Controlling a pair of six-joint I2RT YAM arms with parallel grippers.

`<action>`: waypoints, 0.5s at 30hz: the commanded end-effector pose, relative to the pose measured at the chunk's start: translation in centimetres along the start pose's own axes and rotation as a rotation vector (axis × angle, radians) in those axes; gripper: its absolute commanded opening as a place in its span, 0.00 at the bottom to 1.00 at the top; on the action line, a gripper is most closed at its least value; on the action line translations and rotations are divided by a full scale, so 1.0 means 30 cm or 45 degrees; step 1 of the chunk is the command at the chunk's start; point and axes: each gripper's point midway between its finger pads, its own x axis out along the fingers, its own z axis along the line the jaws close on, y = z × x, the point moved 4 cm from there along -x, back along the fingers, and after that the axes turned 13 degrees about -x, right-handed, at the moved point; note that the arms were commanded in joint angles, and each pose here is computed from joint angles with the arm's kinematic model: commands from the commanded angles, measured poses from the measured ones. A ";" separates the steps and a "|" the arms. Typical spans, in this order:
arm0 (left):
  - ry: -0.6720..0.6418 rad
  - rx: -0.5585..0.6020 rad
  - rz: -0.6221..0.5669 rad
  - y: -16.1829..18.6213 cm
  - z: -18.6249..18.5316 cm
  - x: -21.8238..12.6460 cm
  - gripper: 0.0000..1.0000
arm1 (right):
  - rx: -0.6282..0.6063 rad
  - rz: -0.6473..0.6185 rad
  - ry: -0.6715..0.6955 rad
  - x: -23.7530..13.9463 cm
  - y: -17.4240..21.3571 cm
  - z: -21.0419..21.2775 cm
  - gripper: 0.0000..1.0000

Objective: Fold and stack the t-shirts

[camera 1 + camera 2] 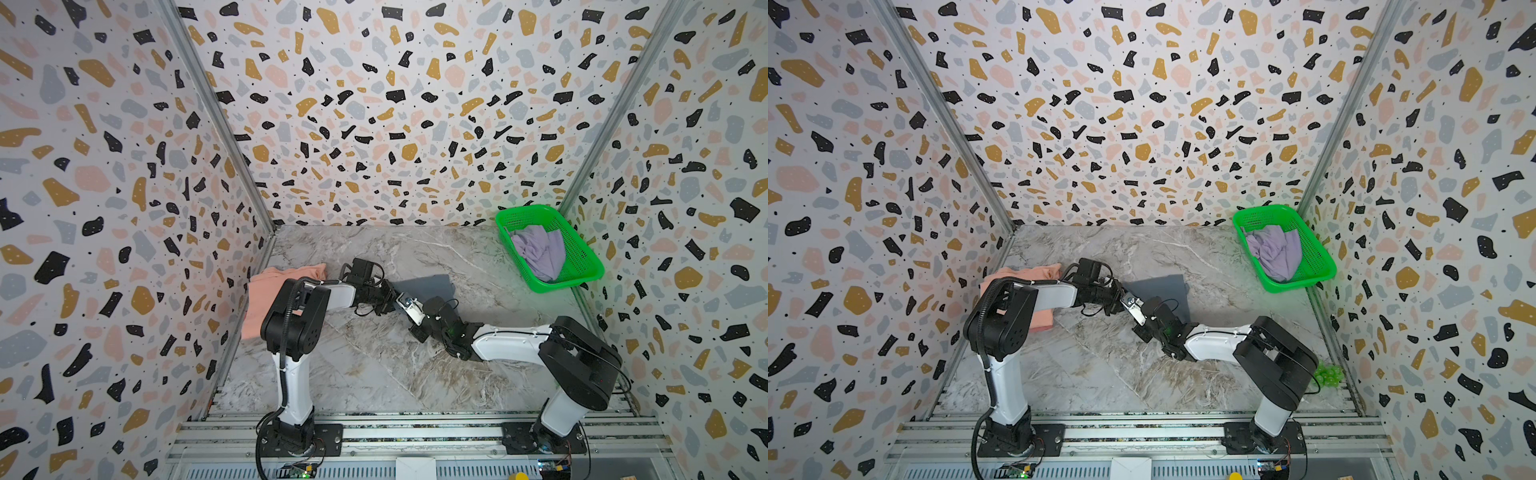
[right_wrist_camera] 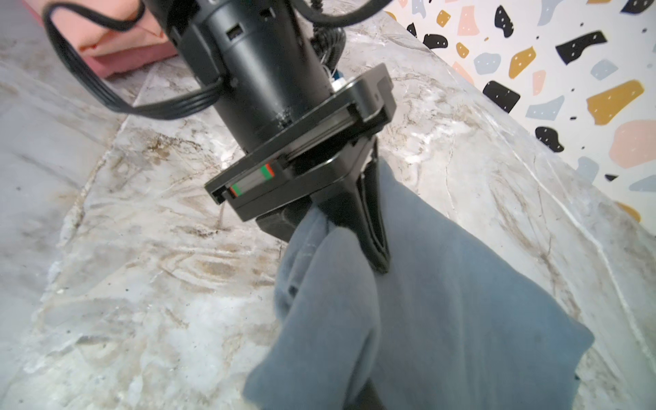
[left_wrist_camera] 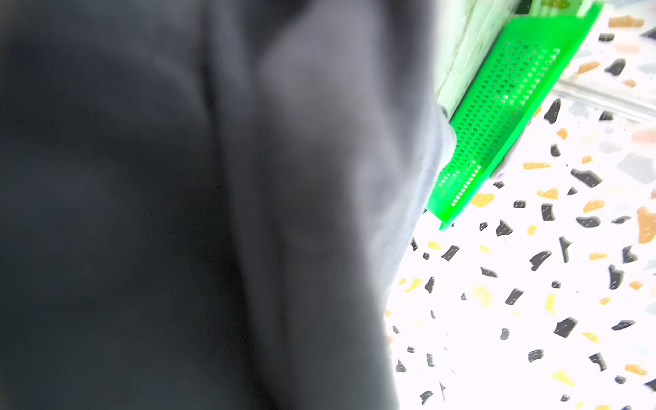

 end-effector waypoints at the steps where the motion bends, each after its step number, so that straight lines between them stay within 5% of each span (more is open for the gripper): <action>1: -0.070 0.066 -0.023 -0.006 -0.005 -0.003 0.04 | 0.020 -0.115 0.000 -0.051 -0.108 -0.046 0.54; 4: -0.317 0.277 -0.100 -0.036 0.005 -0.036 0.00 | 0.072 -0.100 -0.129 -0.060 -0.135 -0.077 0.73; 8: -0.499 0.465 -0.178 -0.069 -0.007 -0.088 0.00 | 0.200 -0.143 -0.200 -0.132 -0.172 -0.185 0.78; 15: -1.108 0.823 -0.565 -0.113 -0.069 -0.326 0.00 | 0.559 -0.273 0.089 -0.302 -0.117 -0.573 0.80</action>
